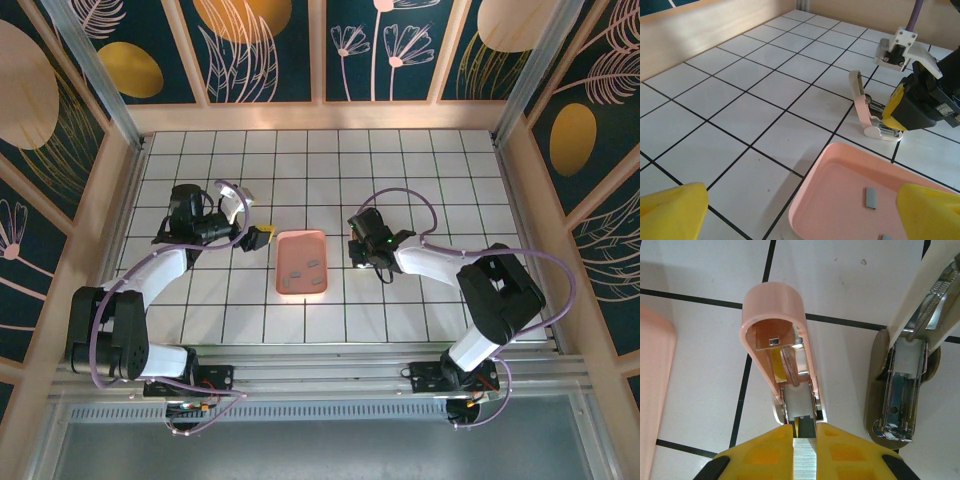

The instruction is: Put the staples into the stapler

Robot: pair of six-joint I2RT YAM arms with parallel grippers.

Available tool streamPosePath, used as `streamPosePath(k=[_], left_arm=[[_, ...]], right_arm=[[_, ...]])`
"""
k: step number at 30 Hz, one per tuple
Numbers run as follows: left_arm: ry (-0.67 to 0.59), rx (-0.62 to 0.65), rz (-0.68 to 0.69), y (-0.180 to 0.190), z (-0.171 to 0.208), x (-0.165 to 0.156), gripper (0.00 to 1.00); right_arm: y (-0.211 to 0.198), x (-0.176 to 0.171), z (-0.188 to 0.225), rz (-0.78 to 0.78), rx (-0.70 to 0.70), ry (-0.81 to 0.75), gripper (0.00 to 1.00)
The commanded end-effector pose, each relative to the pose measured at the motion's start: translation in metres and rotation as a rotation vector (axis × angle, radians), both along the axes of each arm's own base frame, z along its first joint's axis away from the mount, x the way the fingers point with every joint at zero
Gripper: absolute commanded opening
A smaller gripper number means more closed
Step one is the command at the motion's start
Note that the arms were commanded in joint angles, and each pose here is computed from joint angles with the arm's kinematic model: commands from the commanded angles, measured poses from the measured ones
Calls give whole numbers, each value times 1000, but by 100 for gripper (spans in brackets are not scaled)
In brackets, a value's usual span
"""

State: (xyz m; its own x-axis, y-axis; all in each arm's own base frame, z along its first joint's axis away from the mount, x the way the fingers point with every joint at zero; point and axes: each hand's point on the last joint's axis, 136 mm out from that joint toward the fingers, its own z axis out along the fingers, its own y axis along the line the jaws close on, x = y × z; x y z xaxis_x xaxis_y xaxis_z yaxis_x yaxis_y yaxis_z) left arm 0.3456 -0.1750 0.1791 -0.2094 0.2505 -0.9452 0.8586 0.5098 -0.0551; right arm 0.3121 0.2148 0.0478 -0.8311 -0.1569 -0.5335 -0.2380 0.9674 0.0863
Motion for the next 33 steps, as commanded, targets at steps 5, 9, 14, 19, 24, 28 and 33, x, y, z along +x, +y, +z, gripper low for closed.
streamPosePath(k=[5, 9, 14, 19, 24, 28, 33], left_arm=[[-26, -4, -39, -6, 8, -1, 96], [-26, -4, -40, -6, 8, -1, 96], [-23, -5, -41, -6, 7, -1, 96], [-27, -4, -40, -6, 9, -1, 96], [-29, -7, -45, -7, 10, -2, 96], [-33, -7, -44, -7, 11, -2, 96], [-28, -4, -46, -7, 9, -2, 96]], right_arm=[[-4, 4, 4, 4, -22, -28, 14], [-2, 5, 14, 13, -6, -52, 14], [-3, 5, 22, 17, 7, -85, 14], [-3, 6, 21, 18, 7, -83, 14], [-4, 5, 19, 17, 5, -82, 14], [-6, 4, 17, 21, 3, -80, 14], [-7, 4, 16, 20, 9, -81, 14]])
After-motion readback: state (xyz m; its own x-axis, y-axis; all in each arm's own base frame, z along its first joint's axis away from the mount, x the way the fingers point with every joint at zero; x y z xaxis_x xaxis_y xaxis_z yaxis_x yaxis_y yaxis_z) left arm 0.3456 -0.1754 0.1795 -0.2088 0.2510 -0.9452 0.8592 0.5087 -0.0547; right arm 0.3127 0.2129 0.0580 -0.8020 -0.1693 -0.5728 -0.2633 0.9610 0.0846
